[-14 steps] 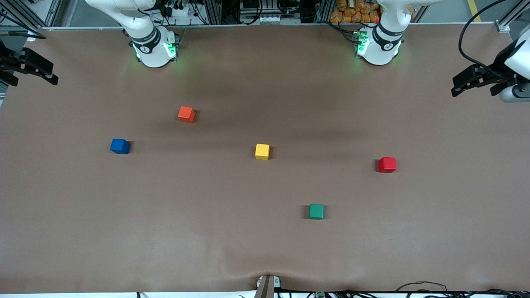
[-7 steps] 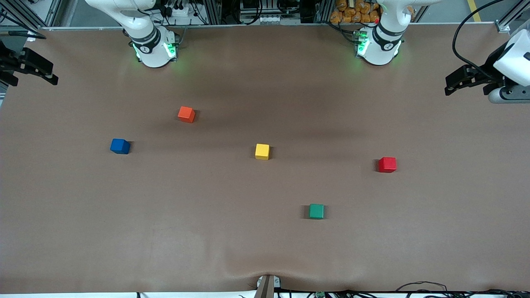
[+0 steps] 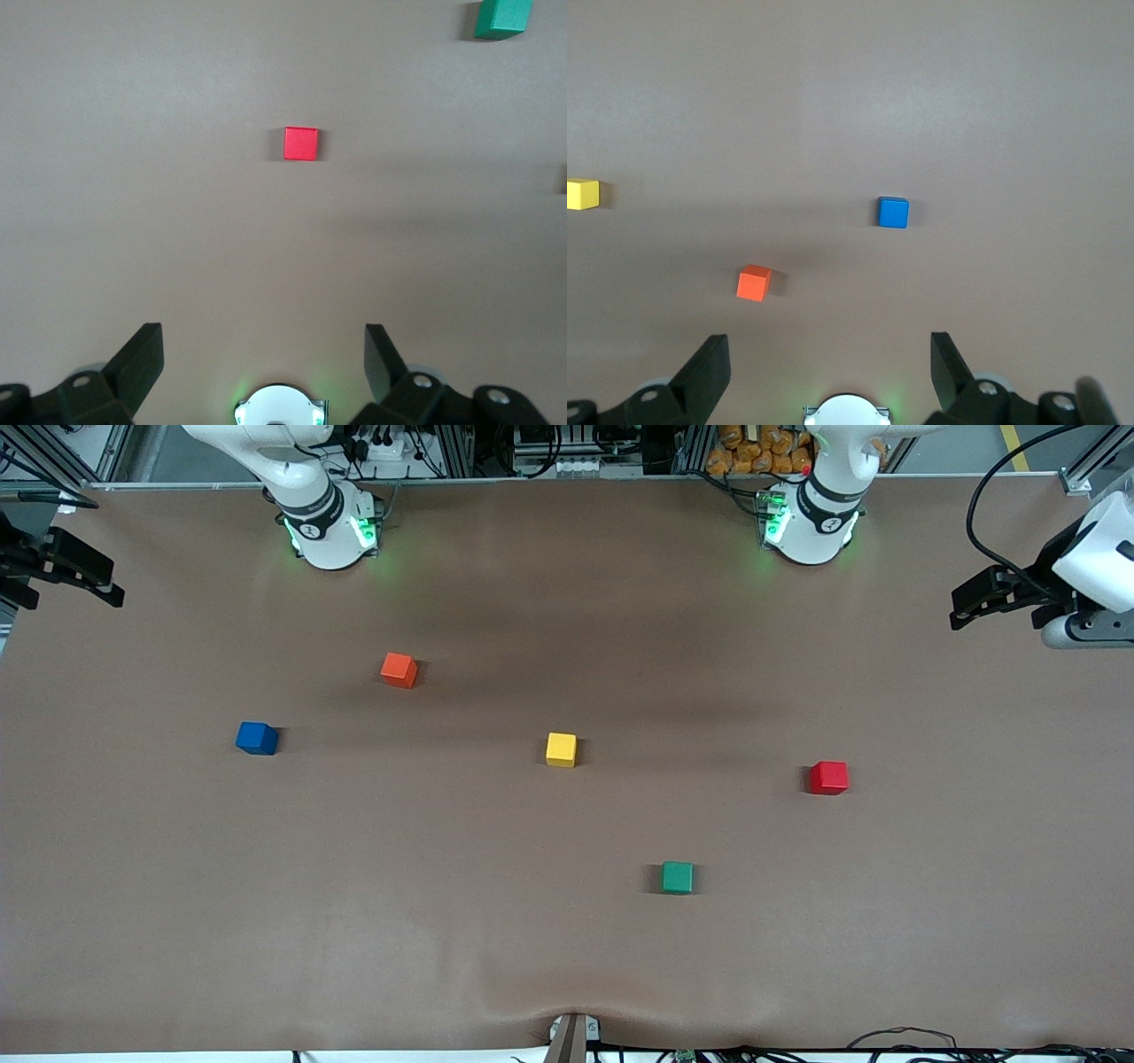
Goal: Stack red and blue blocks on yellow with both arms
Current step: 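Move the left gripper down over the red cube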
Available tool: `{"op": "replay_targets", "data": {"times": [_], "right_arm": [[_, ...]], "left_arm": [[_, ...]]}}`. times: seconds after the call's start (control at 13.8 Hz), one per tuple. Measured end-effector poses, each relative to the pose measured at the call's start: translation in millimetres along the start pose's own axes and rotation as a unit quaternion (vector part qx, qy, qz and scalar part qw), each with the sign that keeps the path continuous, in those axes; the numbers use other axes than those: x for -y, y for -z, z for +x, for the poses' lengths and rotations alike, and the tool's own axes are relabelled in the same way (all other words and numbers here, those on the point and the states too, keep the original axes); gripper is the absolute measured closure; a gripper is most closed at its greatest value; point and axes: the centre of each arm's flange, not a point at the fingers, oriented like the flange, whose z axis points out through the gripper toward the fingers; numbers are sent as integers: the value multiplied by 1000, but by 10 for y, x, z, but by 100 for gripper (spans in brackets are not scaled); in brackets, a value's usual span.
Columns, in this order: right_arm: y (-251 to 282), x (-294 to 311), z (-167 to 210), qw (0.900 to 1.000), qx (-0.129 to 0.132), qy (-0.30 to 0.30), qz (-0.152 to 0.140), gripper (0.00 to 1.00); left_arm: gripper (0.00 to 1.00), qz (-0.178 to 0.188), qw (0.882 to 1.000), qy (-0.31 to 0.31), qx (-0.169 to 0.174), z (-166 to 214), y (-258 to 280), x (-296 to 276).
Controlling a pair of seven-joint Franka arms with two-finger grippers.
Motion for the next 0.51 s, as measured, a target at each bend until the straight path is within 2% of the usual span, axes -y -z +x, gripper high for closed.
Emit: {"op": "replay_targets", "data": {"times": [0.51], "right_arm": [[0,-44,-2,1000,0,-4,0,0]], "left_arm": [[0,1,1000,0,16,5,-144,-3]]}}
